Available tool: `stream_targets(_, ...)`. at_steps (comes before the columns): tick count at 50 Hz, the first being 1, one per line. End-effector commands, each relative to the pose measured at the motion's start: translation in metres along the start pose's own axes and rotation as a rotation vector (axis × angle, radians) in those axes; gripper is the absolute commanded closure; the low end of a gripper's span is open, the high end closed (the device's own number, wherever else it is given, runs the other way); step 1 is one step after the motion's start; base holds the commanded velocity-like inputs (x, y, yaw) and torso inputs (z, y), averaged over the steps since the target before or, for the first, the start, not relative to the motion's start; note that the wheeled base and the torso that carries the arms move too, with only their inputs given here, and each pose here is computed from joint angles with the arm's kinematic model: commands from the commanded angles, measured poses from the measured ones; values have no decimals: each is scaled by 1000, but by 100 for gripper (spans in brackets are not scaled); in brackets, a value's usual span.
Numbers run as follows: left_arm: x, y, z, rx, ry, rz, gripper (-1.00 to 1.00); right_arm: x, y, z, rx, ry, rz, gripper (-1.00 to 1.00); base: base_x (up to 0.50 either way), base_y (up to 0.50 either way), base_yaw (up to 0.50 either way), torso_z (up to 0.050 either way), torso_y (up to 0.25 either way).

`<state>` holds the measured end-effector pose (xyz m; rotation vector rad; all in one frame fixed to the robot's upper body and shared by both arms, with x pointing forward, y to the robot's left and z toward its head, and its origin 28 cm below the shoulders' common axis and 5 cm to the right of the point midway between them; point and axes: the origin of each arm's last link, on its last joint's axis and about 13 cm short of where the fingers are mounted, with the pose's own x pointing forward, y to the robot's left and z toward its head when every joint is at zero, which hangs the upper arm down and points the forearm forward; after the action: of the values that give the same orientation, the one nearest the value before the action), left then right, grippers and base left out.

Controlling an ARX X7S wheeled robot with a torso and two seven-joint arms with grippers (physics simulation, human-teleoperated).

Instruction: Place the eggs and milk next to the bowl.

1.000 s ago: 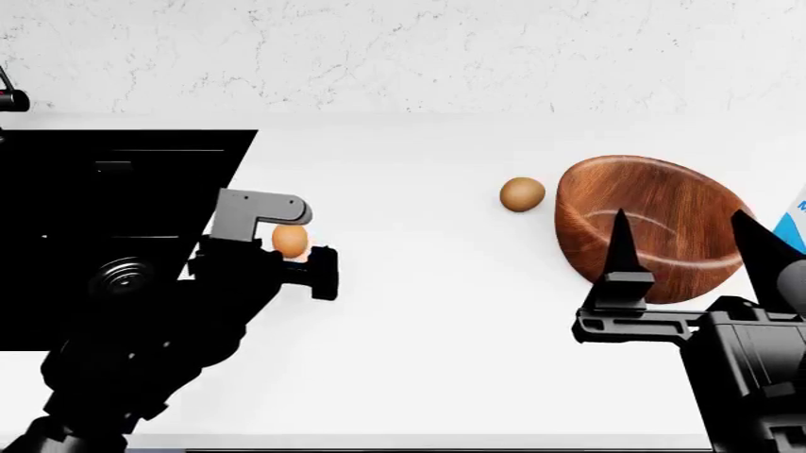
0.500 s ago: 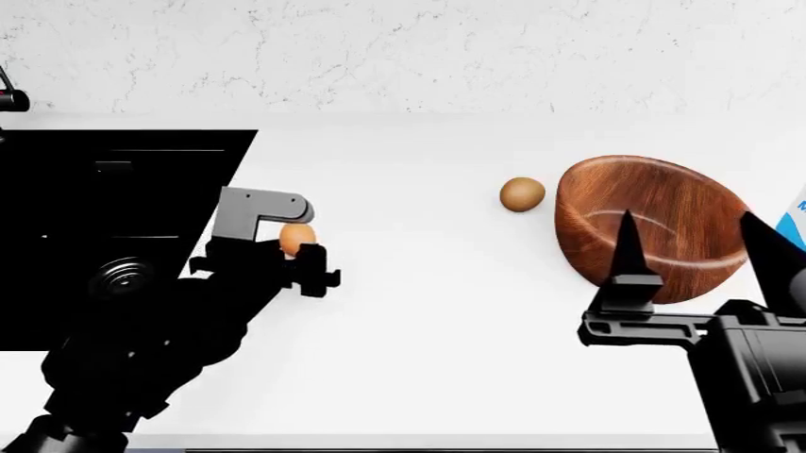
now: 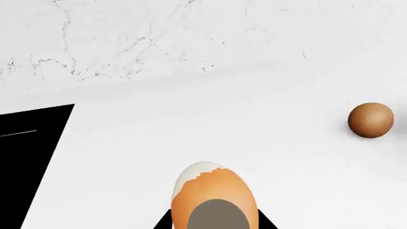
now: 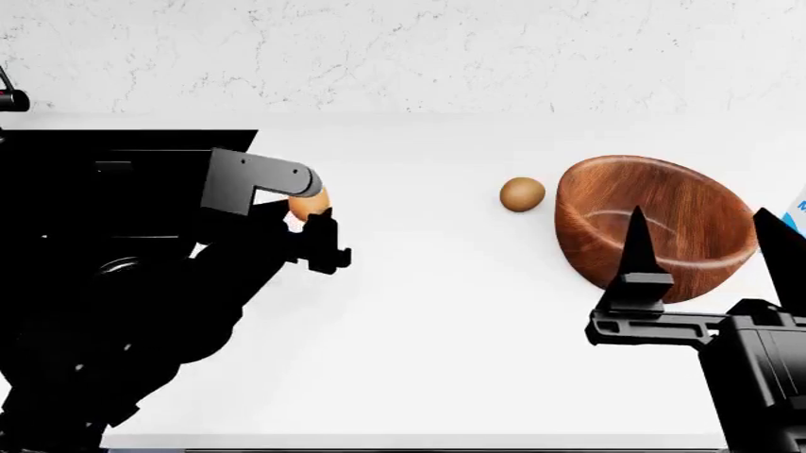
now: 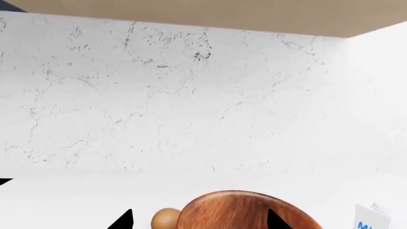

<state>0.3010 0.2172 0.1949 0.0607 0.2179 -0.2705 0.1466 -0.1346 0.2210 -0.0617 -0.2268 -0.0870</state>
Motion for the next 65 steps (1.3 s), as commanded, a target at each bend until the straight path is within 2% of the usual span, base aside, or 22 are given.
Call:
stream_targets(1,-18,-12,17,70,-66,-89,100,-1,-1,2,-1,-6,-2,-100,0,0,0,0,0)
stream_targets(21,11,-26,38,204,-25,-264,100,-1,1,5,6,-22,7,-100,0,0,0,0,0)
stream_targets(34,20,-40,35,265,5,-398,100,-1,0,6,5,-24,6,-100,0,0,0,0,0)
stream_targets(65,63,-62,32,338,67,-587,100,1,0,3,10,-23,1,-100,0,0,0,0,0)
